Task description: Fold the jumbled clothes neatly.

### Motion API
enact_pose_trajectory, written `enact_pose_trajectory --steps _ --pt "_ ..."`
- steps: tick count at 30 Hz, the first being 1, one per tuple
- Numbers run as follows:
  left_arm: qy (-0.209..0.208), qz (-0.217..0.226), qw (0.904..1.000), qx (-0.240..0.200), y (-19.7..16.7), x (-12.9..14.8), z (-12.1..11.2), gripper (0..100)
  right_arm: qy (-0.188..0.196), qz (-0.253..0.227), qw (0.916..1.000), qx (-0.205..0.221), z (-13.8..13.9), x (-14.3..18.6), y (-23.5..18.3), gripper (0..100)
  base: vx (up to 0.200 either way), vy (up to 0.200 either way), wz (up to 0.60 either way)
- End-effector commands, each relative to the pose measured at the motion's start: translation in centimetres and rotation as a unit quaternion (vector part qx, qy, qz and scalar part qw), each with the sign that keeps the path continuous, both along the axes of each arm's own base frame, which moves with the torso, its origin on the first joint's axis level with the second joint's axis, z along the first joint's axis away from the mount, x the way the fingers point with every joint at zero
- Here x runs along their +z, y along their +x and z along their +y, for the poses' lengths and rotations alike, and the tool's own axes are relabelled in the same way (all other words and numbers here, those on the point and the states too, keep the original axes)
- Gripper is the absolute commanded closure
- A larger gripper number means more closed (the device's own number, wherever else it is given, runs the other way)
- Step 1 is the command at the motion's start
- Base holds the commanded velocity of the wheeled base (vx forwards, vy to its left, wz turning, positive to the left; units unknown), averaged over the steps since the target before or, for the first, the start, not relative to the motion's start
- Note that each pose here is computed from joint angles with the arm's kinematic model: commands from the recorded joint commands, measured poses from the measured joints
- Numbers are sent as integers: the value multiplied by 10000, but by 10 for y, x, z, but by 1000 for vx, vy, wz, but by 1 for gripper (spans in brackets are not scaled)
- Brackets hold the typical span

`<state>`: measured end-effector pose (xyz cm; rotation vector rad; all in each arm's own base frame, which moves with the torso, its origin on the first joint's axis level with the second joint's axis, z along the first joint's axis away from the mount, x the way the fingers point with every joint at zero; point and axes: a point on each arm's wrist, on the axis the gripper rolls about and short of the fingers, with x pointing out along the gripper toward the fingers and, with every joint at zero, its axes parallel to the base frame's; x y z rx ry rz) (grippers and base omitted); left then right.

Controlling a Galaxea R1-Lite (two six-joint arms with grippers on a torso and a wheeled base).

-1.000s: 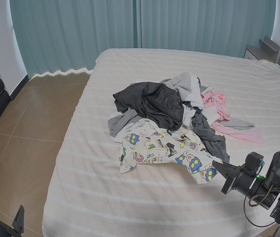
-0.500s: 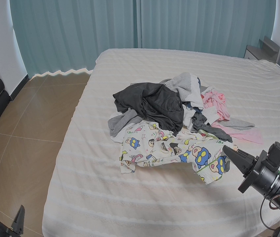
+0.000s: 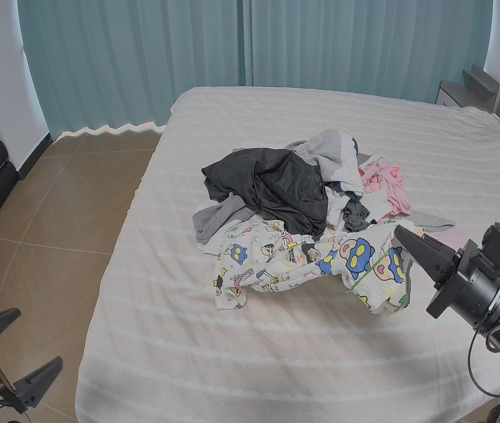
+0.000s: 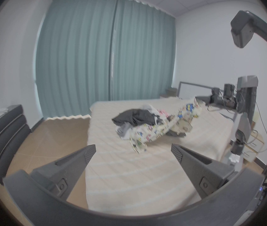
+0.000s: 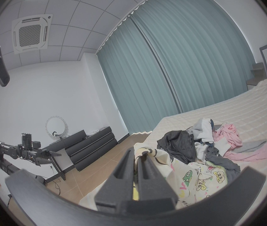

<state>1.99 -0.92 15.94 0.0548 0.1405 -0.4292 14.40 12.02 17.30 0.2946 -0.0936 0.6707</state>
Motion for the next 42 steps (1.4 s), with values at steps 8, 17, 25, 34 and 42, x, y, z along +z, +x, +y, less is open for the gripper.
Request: enact_pose_trajectory --steps 8,17,25,34,42 --pt "1124 2623 9397 -1884 140 -60 -40 0 310 -421 9985 180 22 71 20 100 0 0 0" --pt "1009 2467 9414 -2068 186 -102 -92 0 423 -647 9965 322 12 97 6 100 0 0 0" --pt "715 2215 9599 -1565 198 -128 -135 0 382 -672 9962 407 15 101 4 100 0 0 0" --pt "521 1387 9816 -1207 215 -172 -160 0 364 -638 9965 410 15 99 4 100 0 0 0" --pt "37 1632 9756 -1467 202 -173 -186 0 359 -632 9965 410 15 99 5 100 0 0 0"
